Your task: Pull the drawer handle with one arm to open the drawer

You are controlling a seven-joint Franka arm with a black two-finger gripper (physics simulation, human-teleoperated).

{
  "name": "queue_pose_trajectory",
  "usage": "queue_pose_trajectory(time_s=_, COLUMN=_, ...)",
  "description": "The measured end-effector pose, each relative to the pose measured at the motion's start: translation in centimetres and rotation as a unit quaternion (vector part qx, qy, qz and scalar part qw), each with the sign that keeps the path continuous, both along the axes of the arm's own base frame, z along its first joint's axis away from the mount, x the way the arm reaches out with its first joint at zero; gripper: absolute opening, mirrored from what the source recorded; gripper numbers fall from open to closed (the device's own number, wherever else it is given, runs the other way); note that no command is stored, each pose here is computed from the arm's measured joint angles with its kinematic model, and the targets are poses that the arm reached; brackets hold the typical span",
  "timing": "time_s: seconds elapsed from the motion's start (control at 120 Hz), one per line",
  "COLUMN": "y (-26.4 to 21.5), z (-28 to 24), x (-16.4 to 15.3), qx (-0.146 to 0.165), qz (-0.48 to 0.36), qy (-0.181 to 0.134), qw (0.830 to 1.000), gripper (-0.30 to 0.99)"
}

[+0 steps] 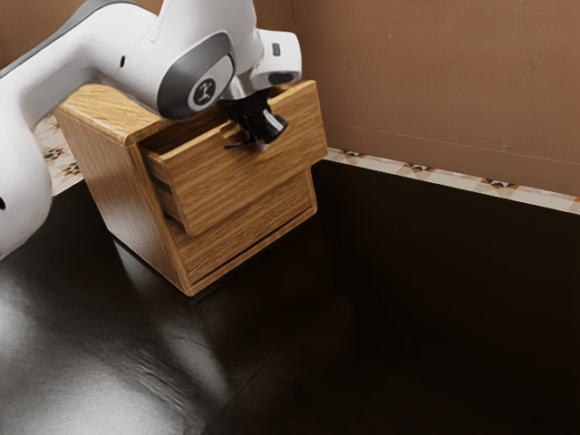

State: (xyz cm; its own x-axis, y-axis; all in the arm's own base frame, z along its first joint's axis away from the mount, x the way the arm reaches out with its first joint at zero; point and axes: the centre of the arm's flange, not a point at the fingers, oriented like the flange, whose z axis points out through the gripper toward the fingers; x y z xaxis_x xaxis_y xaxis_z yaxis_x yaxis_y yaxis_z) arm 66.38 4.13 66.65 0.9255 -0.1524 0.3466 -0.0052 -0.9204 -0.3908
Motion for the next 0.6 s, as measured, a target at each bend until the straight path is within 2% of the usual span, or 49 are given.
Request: queue_pose_trajectory(time_s=0.6, y=-5.8, z=0.5, x=-1.3, qx=-0.007, qz=-0.032, qy=-0.002, qw=0.999, gripper=-0.05)
